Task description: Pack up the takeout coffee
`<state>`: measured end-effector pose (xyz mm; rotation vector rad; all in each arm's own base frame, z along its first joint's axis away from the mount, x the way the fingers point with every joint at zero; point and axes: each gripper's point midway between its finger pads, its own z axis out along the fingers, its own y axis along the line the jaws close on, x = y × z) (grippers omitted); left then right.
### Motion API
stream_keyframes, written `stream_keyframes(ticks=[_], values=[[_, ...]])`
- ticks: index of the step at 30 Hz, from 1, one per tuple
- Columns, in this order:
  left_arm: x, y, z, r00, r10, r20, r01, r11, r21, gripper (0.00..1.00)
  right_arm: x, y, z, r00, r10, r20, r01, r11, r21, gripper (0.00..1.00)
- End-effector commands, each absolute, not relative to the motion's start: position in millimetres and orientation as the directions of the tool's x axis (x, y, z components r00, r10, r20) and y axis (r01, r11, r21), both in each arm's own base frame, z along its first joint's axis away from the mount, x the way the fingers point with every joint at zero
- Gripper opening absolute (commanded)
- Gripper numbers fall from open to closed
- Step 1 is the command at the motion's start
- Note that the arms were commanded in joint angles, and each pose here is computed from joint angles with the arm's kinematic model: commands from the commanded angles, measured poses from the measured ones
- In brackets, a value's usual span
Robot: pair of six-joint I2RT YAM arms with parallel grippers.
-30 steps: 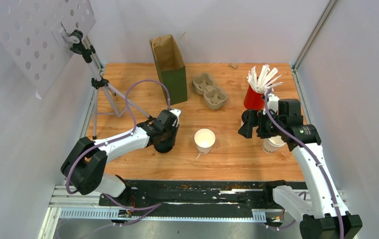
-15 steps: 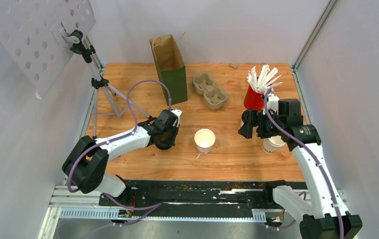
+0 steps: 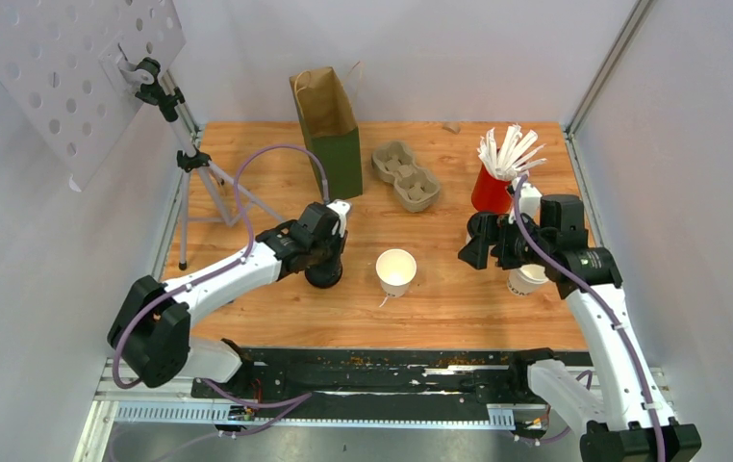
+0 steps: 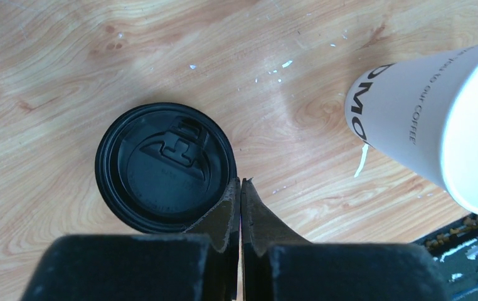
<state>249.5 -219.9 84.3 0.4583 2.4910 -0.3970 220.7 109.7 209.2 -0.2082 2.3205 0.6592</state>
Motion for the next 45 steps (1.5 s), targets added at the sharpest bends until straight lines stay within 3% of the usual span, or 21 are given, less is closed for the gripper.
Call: stream_keyframes(ticks=[1, 5, 7, 9, 14, 36, 40, 45], values=[[249.6, -223.3, 127.8, -0.748, 0.174, -0.64, 0.402, 0.887, -0.229, 0.0, 225.8, 127.1, 243.4, -0.627, 0.064, -0.776, -0.435, 0.798, 0.417, 0.87], [247.5, -223.8, 155.1, -0.715, 0.141, -0.685, 0.418, 0.871, -0.257, 0.02, 228.3, 134.5, 266.6, -0.525, 0.074, -0.848, -0.509, 0.772, 0.382, 0.86], [246.9, -222.4, 154.6, -0.708, 0.16, -0.688, 0.43, 0.87, -0.241, 0.19, 228.0, 135.9, 274.1, -0.506, 0.078, -0.859, -0.521, 0.766, 0.376, 0.86], [248.8, -225.1, 148.7, -0.695, 0.186, -0.695, 0.459, 0.858, -0.229, 0.28, 227.8, 136.2, 278.0, -0.501, 0.087, -0.861, -0.519, 0.766, 0.38, 0.86], [256.7, -227.7, 131.1, -0.702, 0.227, -0.675, 0.467, 0.863, -0.195, 0.37, 224.7, 135.1, 277.2, -0.514, 0.096, -0.852, -0.504, 0.77, 0.391, 0.85], [276.2, -233.8, 66.0, -0.771, 0.267, -0.578, 0.415, 0.9, -0.137, 0.38, 225.3, 132.0, 262.6, -0.557, 0.068, -0.828, -0.481, 0.786, 0.388, 0.85], [276.7, -234.0, 62.2, -0.771, 0.274, -0.574, 0.418, 0.899, -0.132, 0.33, 225.9, 131.1, 261.7, -0.556, 0.065, -0.829, -0.479, 0.79, 0.383, 0.85], [275.7, -235.7, 60.8, -0.772, 0.278, -0.572, 0.424, 0.895, -0.138, 0.13, 226.0, 130.3, 259.8, -0.561, 0.066, -0.826, -0.472, 0.793, 0.384, 0.85]])
